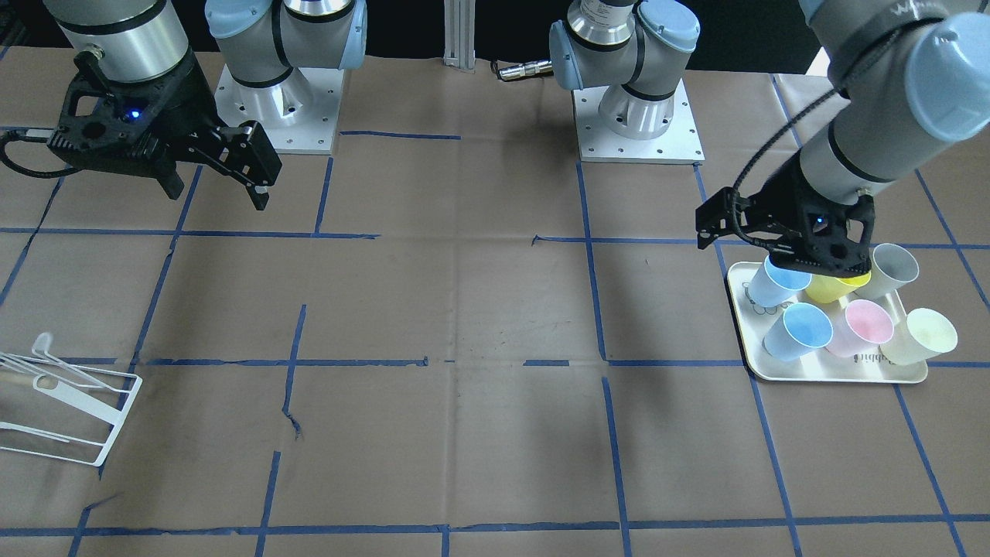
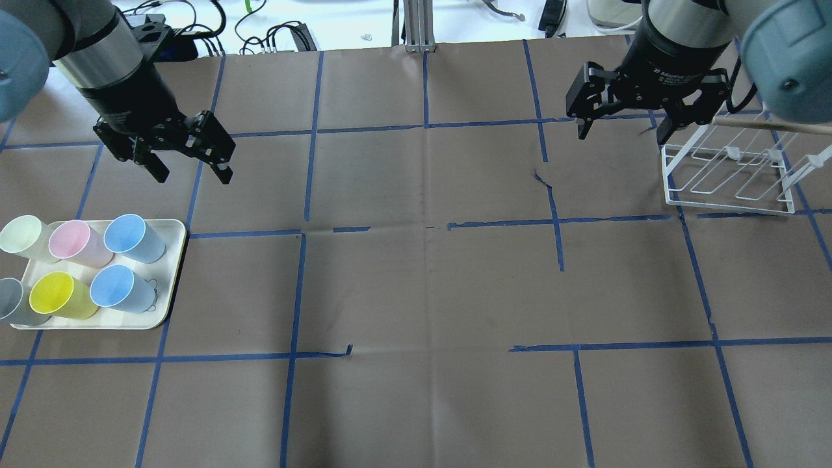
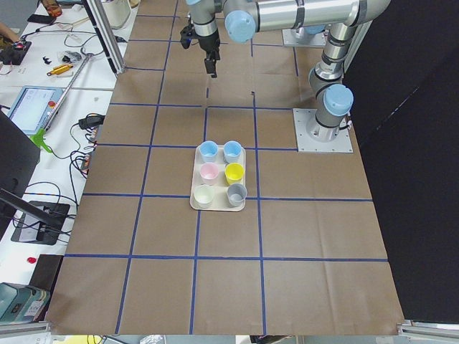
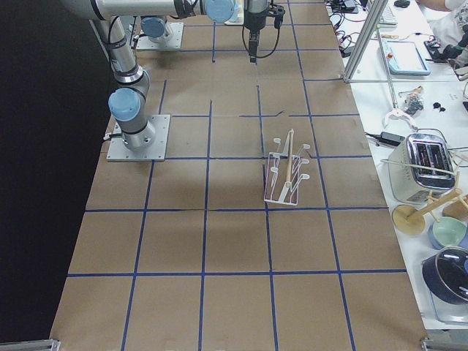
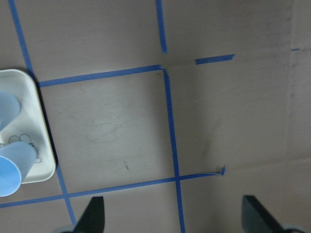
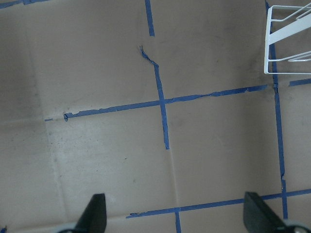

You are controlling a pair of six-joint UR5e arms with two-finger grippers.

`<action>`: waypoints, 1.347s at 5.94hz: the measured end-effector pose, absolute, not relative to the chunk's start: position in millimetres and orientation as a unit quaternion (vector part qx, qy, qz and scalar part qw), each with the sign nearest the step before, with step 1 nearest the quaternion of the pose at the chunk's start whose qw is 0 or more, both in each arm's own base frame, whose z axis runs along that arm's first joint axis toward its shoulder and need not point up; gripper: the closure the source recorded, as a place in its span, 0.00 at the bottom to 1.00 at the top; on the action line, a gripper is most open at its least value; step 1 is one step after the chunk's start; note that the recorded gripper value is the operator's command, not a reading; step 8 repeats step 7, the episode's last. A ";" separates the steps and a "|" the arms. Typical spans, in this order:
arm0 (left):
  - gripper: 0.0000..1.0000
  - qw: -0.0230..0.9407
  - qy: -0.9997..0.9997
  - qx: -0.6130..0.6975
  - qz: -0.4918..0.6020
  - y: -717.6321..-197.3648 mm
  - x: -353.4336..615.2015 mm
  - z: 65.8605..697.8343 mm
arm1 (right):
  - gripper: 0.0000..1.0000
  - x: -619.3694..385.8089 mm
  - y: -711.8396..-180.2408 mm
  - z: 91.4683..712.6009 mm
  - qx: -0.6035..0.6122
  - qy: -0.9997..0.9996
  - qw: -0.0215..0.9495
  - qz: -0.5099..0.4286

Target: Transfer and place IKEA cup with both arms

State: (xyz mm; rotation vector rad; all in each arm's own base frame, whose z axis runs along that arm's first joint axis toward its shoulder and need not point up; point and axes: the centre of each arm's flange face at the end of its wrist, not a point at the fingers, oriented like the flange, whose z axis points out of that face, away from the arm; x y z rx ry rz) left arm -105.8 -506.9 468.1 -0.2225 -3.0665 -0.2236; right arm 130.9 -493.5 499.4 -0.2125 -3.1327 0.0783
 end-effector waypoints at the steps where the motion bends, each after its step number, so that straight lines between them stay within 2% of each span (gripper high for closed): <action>1: 0.02 0.028 -0.994 -0.088 -0.058 -490.7 -131.1 485.7 | 0.00 130.9 -493.5 499.4 -0.068 -0.997 0.000 0.025; 4: 0.02 0.016 -0.996 -0.084 0.008 -485.8 -135.3 503.5 | 0.00 131.0 -493.5 499.4 -0.067 -0.997 0.000 0.025; 8: 0.02 0.015 -1.000 -0.011 0.024 -482.0 -134.9 511.7 | 0.00 131.0 -493.5 499.4 -0.067 -0.997 0.000 0.025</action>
